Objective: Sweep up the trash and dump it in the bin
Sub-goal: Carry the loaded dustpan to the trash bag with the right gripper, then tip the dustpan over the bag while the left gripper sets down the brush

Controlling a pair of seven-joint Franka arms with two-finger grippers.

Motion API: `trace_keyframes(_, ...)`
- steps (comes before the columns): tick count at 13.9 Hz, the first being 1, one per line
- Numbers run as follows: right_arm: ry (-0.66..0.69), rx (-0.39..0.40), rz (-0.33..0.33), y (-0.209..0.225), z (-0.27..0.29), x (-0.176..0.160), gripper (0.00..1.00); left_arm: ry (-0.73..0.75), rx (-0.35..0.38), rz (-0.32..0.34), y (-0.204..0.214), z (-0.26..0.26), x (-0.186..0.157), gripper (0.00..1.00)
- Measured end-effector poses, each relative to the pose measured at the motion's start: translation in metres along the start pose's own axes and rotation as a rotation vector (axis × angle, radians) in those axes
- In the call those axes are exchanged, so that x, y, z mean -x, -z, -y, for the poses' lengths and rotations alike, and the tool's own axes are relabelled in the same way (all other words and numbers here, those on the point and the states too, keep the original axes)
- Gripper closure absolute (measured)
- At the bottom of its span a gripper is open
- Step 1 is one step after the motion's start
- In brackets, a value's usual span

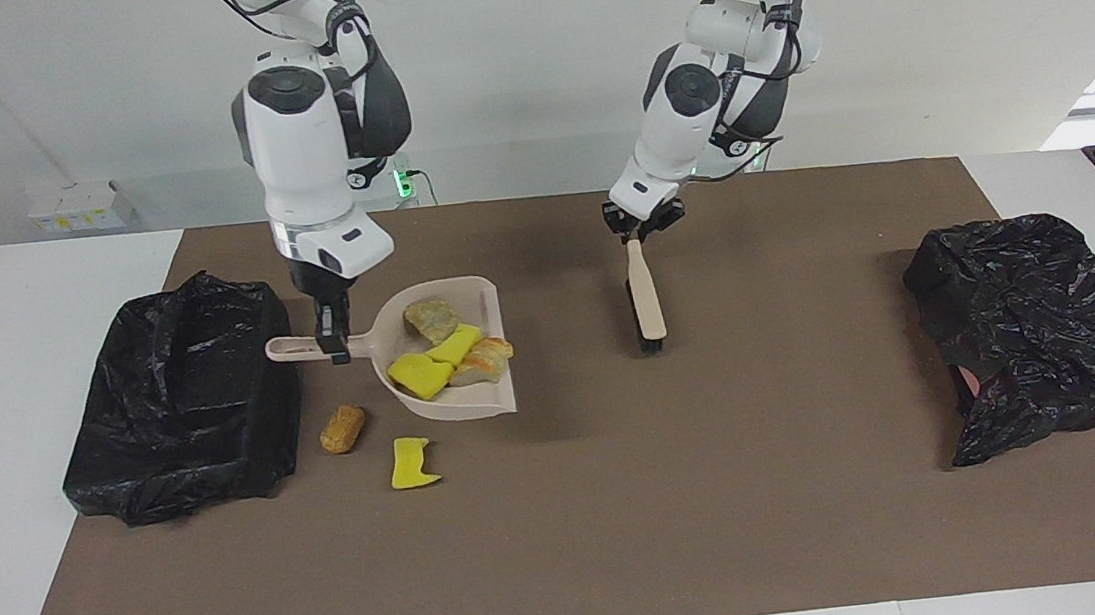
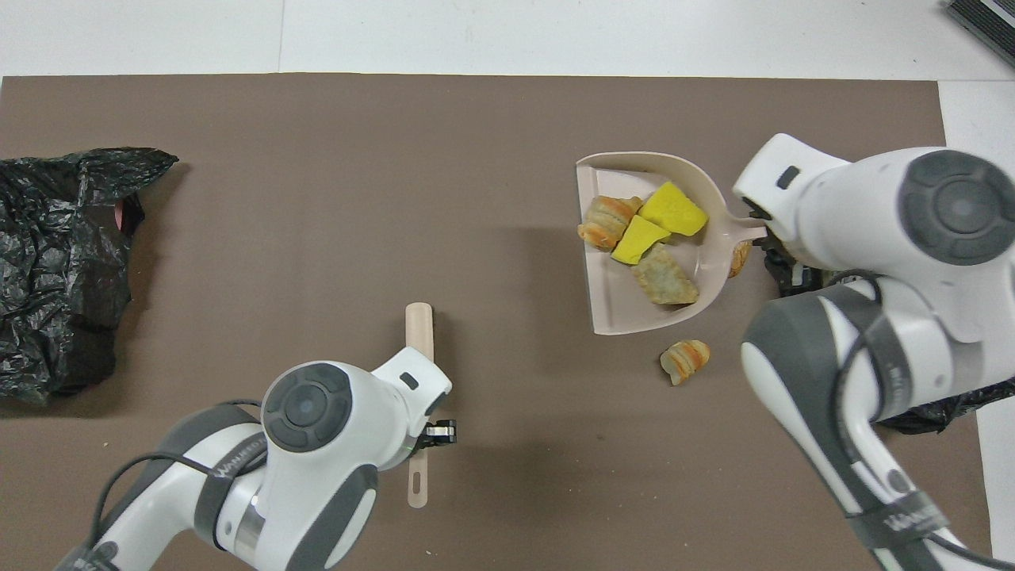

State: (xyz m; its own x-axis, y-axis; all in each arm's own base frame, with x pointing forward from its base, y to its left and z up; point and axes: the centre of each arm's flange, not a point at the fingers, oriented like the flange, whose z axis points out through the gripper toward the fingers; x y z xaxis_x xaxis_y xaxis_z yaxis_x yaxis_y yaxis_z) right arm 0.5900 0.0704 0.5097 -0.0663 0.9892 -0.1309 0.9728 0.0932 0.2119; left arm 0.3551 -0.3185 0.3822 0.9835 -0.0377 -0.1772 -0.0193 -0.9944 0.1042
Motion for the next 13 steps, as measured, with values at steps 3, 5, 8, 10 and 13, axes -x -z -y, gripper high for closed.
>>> trace_keyframes(3,-0.005,0.002,-0.035,0.002,0.007,0.095,0.68,0.010,-0.032,0.011,-0.014,-0.034,0.041,0.74)
trace_keyframes(5,0.010,0.001,-0.045,-0.002,0.019,0.157,0.68,0.011,-0.056,0.026,-0.028,-0.045,0.060,0.74)
trace_keyframes(8,0.034,-0.005,-0.029,-0.004,0.049,0.248,0.68,0.021,-0.069,0.022,-0.046,-0.054,0.081,0.74)
trace_keyframes(10,0.045,-0.016,-0.001,-0.001,0.065,0.280,0.68,0.037,-0.066,0.017,-0.048,-0.054,0.081,0.69)
trace_keyframes(13,0.108,-0.045,0.138,0.002,0.067,0.289,0.68,0.091,-0.047,0.006,-0.041,-0.043,0.061,0.34)
